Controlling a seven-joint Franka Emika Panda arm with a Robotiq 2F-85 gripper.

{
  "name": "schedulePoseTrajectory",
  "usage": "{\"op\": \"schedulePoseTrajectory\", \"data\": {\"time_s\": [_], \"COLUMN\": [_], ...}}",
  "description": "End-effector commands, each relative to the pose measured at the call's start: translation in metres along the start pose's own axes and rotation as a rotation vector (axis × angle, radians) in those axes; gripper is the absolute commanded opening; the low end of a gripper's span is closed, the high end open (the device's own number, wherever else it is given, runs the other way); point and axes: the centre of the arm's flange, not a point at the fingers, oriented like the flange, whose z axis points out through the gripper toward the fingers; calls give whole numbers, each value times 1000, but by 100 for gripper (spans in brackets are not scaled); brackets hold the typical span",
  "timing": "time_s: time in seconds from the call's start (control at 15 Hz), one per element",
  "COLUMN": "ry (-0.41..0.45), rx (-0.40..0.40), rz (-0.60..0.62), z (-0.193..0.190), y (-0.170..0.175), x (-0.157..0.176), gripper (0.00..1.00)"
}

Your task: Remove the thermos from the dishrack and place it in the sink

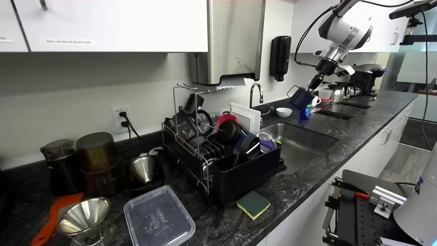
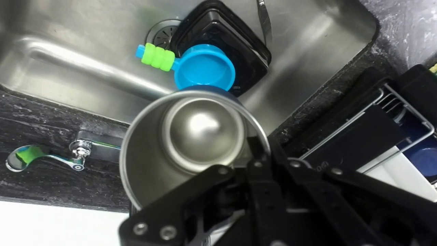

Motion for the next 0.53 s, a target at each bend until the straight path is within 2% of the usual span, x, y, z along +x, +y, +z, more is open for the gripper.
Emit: {"op": "schedulePoseTrajectory", "data": {"time_s": [0.0,0.4,0.47], "ry": [0,0,0], "rx": [-1,-1,-1], "rz": [5,8,8], "z": [0,0,0], "y": [1,1,1], "x": [1,2,2], "gripper": [7,7,2]}}
